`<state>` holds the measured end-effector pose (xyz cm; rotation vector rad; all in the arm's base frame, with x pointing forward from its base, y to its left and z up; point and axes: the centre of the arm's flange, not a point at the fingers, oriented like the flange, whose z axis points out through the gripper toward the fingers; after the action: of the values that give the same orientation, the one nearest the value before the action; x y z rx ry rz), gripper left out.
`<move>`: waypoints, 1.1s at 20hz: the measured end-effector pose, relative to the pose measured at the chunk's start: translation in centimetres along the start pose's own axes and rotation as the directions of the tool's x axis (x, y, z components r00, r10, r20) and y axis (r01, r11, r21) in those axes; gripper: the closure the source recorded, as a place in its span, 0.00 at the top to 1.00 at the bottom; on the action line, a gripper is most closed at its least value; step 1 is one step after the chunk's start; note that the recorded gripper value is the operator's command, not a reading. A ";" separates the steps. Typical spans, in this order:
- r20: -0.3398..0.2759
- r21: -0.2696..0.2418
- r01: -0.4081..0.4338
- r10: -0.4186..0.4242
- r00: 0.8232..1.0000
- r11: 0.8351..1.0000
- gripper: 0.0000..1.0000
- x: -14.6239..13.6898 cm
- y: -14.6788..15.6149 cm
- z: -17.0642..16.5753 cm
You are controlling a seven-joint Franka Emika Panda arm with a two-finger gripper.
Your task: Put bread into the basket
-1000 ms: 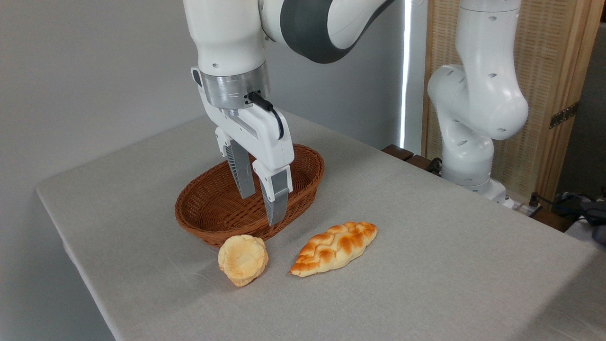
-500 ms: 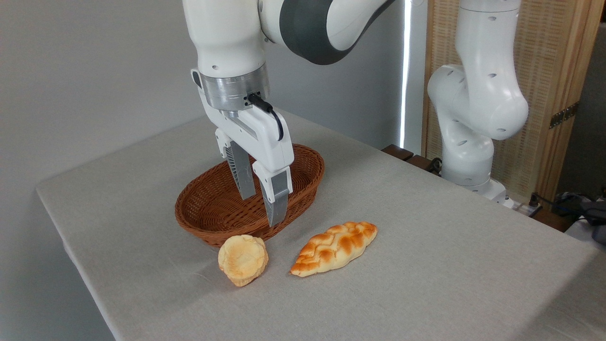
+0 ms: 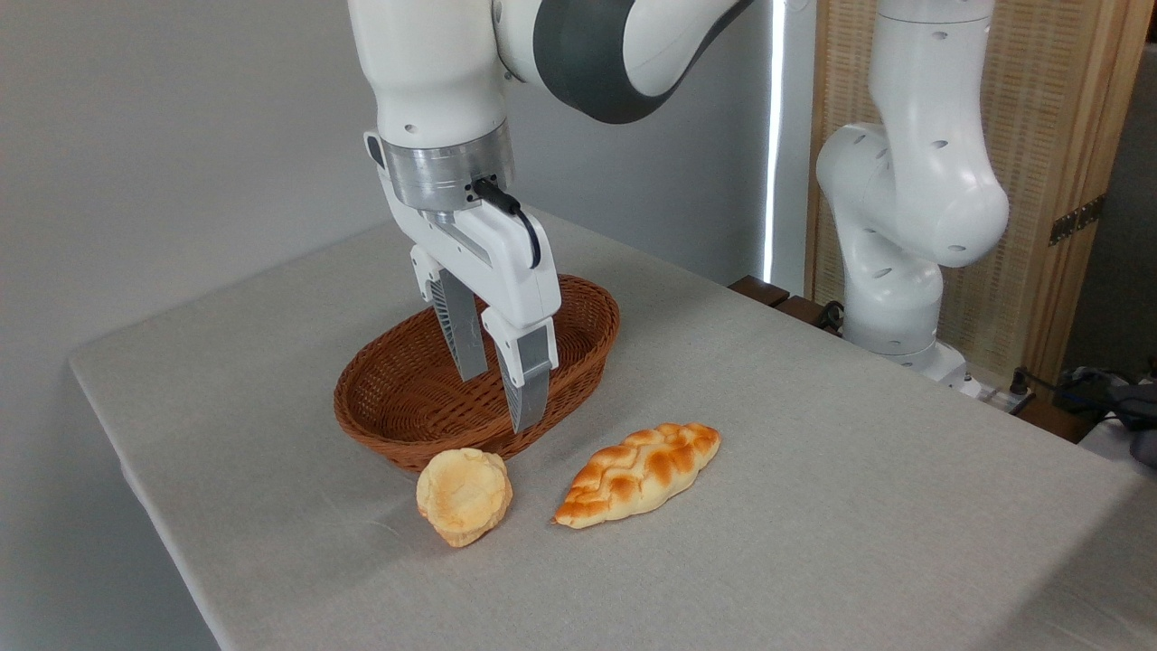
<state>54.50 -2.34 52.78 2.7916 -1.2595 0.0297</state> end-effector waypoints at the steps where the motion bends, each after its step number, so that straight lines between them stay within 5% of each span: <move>1: 0.000 0.000 0.000 0.000 1.000 1.000 1.00 0.0 0.0 0.0; 16: -0.005 0.005 0.034 -0.034 0.999 0.999 1.00 0.1 -0.1 -0.3; 22: -0.053 0.080 -0.007 0.011 0.999 0.997 1.00 1.0 -1.2 -0.1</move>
<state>56.05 -2.33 52.82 2.8308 -1.2863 0.1575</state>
